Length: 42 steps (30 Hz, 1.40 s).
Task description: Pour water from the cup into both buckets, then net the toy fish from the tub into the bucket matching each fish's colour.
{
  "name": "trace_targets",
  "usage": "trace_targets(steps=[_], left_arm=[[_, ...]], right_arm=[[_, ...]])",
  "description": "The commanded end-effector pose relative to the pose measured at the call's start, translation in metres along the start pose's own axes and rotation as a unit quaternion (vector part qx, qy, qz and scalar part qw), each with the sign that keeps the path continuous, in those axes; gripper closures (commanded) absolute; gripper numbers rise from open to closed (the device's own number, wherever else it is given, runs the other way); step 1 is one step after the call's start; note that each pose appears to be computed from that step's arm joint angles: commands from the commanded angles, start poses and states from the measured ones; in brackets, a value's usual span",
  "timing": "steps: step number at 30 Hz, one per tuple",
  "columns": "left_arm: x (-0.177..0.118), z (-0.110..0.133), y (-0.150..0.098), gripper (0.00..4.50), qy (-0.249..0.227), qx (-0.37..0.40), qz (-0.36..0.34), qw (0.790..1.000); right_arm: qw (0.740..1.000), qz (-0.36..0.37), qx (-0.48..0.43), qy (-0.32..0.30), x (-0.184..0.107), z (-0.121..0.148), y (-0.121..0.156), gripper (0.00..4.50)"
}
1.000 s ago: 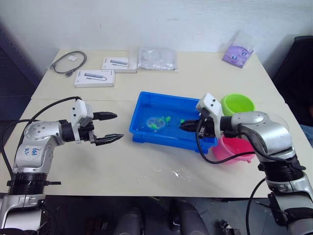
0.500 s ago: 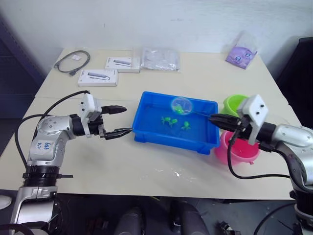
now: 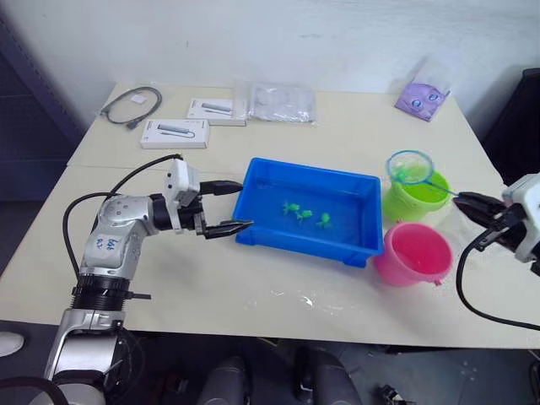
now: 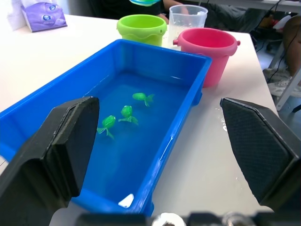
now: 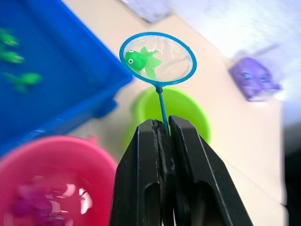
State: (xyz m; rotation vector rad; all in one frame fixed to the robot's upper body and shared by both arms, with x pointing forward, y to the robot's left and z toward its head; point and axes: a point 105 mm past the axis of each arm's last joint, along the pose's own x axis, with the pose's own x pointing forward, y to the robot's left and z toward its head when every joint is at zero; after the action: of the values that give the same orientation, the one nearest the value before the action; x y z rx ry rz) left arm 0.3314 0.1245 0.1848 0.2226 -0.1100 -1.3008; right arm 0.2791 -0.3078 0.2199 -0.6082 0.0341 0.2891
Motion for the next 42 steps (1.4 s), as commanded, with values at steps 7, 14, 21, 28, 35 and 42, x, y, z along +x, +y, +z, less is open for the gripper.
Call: trace_targets(steps=[7,14,21,28,35,42], left_arm=[[0.018,0.013,-0.001,0.09,-0.028,0.024,-0.017,0.999],[0.029,0.017,-0.003,0.09,-0.039,0.027,-0.020,0.999],[0.032,0.015,-0.005,0.09,-0.044,0.020,-0.018,0.999],[0.037,0.011,-0.008,0.09,-0.053,0.007,-0.016,0.998],[0.043,0.013,-0.007,0.09,-0.060,0.010,-0.018,0.998],[0.041,0.011,-0.005,0.09,-0.059,0.010,-0.011,0.998]], right_arm=[[0.972,-0.105,-0.203,0.050,0.004,-0.032,-0.036,4.50],[0.905,-0.097,-0.412,0.031,0.010,-0.038,-0.026,4.50],[0.821,-0.095,-0.562,0.022,0.011,-0.045,-0.026,4.50],[0.798,-0.088,-0.596,0.002,0.019,-0.052,-0.021,4.50],[0.777,-0.085,-0.623,-0.033,0.025,-0.045,-0.018,4.50],[0.760,-0.079,-0.644,-0.044,0.020,-0.042,-0.018,4.50]])
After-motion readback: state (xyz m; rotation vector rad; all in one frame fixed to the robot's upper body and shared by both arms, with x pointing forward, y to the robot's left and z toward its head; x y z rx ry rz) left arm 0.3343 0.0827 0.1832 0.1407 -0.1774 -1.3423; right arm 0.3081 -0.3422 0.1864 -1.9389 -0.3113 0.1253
